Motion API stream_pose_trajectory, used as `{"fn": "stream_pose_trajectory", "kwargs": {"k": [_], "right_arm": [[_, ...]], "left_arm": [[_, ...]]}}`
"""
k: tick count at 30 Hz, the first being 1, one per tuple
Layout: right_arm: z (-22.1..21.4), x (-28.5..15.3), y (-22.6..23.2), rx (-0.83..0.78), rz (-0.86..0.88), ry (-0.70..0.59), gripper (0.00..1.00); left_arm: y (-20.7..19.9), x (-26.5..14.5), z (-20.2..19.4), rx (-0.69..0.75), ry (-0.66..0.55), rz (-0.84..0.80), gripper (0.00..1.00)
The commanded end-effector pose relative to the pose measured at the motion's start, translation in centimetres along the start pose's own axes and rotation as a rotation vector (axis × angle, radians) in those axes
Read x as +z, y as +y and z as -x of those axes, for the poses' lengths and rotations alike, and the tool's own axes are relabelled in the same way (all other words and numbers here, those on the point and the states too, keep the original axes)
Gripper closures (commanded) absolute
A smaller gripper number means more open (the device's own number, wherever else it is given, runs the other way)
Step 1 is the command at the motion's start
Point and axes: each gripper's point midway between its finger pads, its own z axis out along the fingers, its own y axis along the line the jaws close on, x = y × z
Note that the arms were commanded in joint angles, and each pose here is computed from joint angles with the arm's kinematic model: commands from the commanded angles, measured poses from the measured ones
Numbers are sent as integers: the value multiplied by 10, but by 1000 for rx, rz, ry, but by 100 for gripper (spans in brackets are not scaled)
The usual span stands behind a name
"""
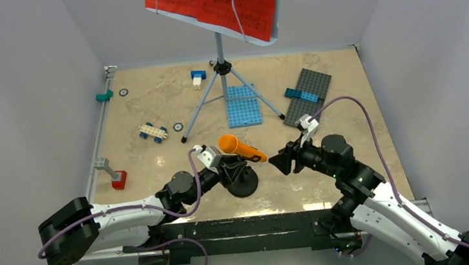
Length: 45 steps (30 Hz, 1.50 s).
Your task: Pack up the instrument practice props
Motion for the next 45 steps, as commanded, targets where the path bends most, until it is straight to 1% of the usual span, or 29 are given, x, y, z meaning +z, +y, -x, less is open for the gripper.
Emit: {"fn": "stream_pose_trajectory", "kwargs": {"k": [1,5,8,9,10,11,13,18,22,28,31,35,45], "right_arm": [[52,-8,11,-172,-82,-158,40],[74,-7,22,-285,-156,-239,37],[90,-4,31,-363,-152,-331,36],[94,-3,36,-394,-129,-364,31],[96,-2,41,-436,-106,-392,19],[99,-2,45,-470,-88,-420,13],[103,-3,49,-524,-76,-455,10],[101,0,58,-620,-52,-444,6],[100,-1,75,-679,25,-455,4],[81,8,100,-777,155,-349,2],[78,15,98,-776,138,-291,1],[84,23,97,-746,97,-274,1],[82,50,96,-731,48,-227,8]], "left_arm": [[3,-1,-19,-14,74,18,100],[6,-3,-22,-18,93,36,100],[6,-4,-25,-15,115,42,100],[7,-4,-26,-13,123,45,100],[7,-4,-27,-11,131,48,100],[7,-5,-28,-9,138,48,100],[7,-5,-28,-9,146,51,100],[9,-7,-34,-11,170,61,100],[10,-10,-40,-21,188,67,100],[8,-10,-40,-28,188,61,100],[7,-10,-40,-27,190,54,100],[5,-11,-43,-27,199,48,100],[2,-14,-49,-38,208,31,100]]}}
